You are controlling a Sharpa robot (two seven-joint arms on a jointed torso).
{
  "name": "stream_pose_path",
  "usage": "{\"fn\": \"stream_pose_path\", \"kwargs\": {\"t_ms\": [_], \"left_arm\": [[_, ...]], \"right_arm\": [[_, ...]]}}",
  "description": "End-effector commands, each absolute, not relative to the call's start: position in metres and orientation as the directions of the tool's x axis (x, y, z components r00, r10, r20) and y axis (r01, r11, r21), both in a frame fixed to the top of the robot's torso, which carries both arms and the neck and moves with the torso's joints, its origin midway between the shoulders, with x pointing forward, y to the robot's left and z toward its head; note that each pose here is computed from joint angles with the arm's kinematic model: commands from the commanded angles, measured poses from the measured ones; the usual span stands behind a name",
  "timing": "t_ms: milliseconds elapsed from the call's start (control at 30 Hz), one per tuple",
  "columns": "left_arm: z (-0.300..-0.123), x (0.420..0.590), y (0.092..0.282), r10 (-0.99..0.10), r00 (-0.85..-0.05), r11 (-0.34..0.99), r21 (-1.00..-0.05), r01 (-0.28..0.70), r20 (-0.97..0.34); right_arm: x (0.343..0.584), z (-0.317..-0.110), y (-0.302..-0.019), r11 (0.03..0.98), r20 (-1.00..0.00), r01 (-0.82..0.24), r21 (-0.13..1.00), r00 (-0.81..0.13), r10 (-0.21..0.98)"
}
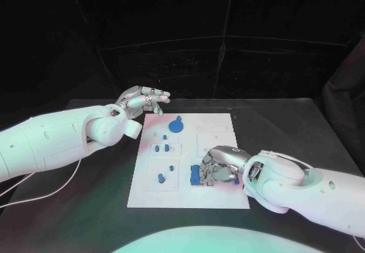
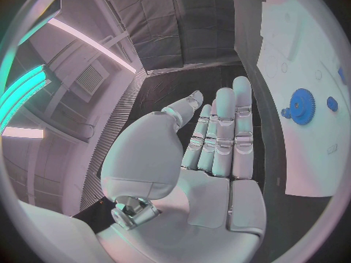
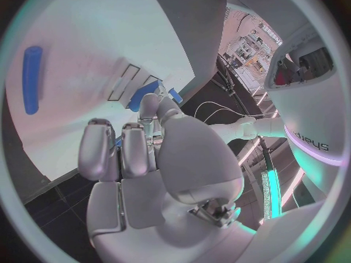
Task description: Assemble the parts on the task board
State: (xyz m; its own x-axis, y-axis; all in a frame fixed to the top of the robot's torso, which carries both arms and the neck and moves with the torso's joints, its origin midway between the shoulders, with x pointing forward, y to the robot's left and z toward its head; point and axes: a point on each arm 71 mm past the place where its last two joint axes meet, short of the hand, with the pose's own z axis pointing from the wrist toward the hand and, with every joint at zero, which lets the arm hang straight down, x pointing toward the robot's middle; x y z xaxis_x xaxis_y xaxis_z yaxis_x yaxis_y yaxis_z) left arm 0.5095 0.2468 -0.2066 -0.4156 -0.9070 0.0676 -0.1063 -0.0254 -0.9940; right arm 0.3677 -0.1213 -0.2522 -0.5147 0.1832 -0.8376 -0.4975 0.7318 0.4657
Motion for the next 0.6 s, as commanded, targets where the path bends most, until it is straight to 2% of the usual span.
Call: {"fn": "stream_pose_path", "kwargs": {"t_ms": [33, 600], "left_arm": [[-0.2055, 0.5095, 0.2461, -0.904, -0.422, -0.032, -0.994, -0.107, 0.075], [-0.2056, 0.5094, 0.2470, -0.904, -0.421, -0.031, -0.994, -0.109, 0.075]], "right_arm": [[0.3668, -0.2527, -0.1177, 0.731, -0.842, -0.511, 0.453, -0.514, 0.162], [0.3664, -0.2444, -0.1232, 0.718, -0.867, -0.527, 0.455, -0.446, 0.222]]}}
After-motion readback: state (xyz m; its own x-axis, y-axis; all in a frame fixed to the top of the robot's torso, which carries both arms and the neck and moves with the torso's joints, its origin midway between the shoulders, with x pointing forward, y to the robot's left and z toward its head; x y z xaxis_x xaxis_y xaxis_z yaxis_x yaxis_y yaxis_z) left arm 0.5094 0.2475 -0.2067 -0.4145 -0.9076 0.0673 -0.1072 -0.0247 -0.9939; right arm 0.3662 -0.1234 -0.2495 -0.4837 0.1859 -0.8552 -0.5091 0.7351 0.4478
